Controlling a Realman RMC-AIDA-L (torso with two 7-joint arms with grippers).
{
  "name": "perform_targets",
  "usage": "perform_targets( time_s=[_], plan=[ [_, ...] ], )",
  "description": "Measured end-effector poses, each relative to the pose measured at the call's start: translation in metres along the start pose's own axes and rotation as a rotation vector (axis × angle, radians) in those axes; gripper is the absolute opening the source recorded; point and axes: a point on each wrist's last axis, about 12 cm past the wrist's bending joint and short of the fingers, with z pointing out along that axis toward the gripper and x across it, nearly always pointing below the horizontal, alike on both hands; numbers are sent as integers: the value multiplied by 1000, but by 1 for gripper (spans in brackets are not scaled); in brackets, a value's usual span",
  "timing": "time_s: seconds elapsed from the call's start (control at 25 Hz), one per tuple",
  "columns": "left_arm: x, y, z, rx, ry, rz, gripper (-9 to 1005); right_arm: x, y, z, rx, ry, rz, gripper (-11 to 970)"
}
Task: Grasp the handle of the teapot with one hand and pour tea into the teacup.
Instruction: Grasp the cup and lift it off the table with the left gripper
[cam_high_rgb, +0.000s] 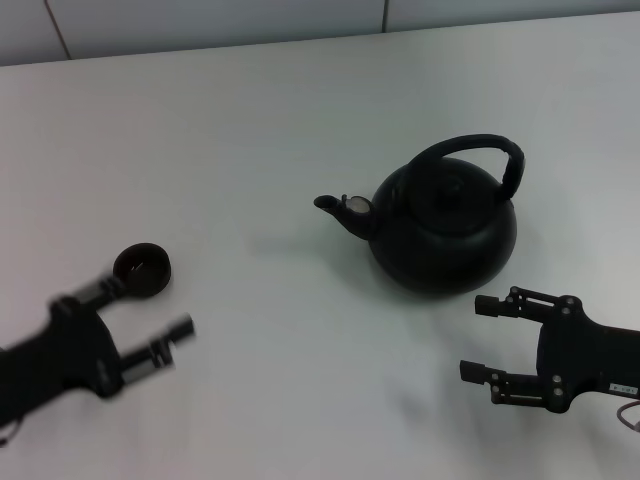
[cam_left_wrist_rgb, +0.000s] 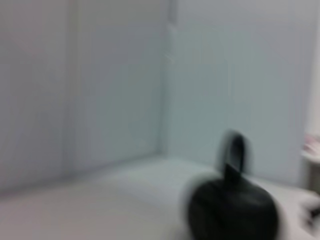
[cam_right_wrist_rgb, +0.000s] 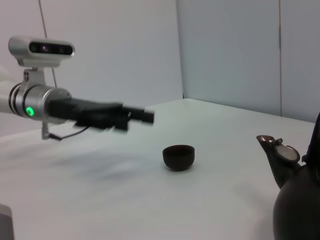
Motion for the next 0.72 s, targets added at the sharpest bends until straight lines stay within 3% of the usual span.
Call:
perform_targets(
  time_s=[0.16, 0.52, 0.72],
  plan=[
    [-1, 9, -10, -232, -130, 40, 736, -1, -1, 1, -2, -1, -6, 771],
    [4, 7, -12, -279, -132, 74, 740, -5, -5, 5, -7, -2, -15, 770],
    [12, 7, -10, -303, -71, 113, 743, -5, -6, 6, -8, -3, -17, 770]
  ],
)
